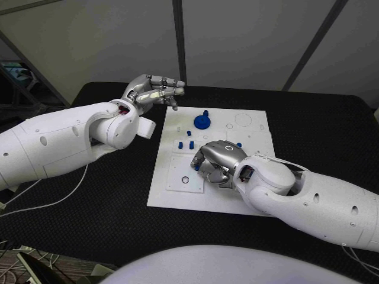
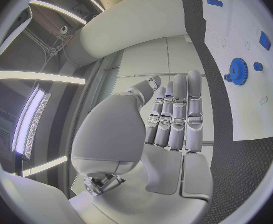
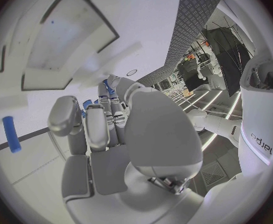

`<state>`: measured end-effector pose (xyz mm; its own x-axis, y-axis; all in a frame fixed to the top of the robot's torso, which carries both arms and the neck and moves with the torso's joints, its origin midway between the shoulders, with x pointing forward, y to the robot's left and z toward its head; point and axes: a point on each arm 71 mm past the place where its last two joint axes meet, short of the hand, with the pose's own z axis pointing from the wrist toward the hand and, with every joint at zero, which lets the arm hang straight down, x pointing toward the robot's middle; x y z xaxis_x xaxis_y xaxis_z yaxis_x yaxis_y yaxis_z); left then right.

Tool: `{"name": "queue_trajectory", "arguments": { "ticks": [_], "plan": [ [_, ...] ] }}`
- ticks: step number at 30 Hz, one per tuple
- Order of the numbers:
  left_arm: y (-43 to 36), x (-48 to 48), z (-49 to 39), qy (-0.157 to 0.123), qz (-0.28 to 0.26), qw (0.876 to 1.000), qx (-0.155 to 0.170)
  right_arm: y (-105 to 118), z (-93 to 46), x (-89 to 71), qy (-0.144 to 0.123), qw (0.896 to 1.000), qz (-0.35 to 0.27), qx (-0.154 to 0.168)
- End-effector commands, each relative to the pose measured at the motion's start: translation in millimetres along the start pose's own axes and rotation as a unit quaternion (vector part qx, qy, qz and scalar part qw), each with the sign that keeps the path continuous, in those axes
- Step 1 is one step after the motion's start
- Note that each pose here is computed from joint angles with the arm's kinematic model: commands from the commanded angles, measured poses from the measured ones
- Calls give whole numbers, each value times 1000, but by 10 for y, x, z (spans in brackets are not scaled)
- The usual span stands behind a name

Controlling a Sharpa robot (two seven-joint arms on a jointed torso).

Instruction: Assemble the parts on the task board

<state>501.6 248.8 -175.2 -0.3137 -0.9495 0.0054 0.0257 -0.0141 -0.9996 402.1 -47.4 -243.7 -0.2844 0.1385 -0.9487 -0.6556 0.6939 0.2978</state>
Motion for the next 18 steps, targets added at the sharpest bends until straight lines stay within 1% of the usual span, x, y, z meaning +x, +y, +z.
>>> {"name": "queue_trajectory", "arguments": {
  "ticks": [1,6,9,15,18],
  "plan": [
    [-11,12,7,7,-3,1000,1,-13,-15,-14,-13,1000,0,3],
    [-8,6,7,7,-4,1000,0,-30,-72,-72,-43,999,2,-1],
    [-5,-1,6,7,-3,1000,-1,-36,-136,-120,-62,998,3,-5],
    [-2,-12,5,7,-3,1000,-2,-57,-258,-199,-76,997,0,-5],
    [-1,-15,3,7,-3,1000,-2,-116,-303,-292,-82,997,-2,4]
  ]
}}
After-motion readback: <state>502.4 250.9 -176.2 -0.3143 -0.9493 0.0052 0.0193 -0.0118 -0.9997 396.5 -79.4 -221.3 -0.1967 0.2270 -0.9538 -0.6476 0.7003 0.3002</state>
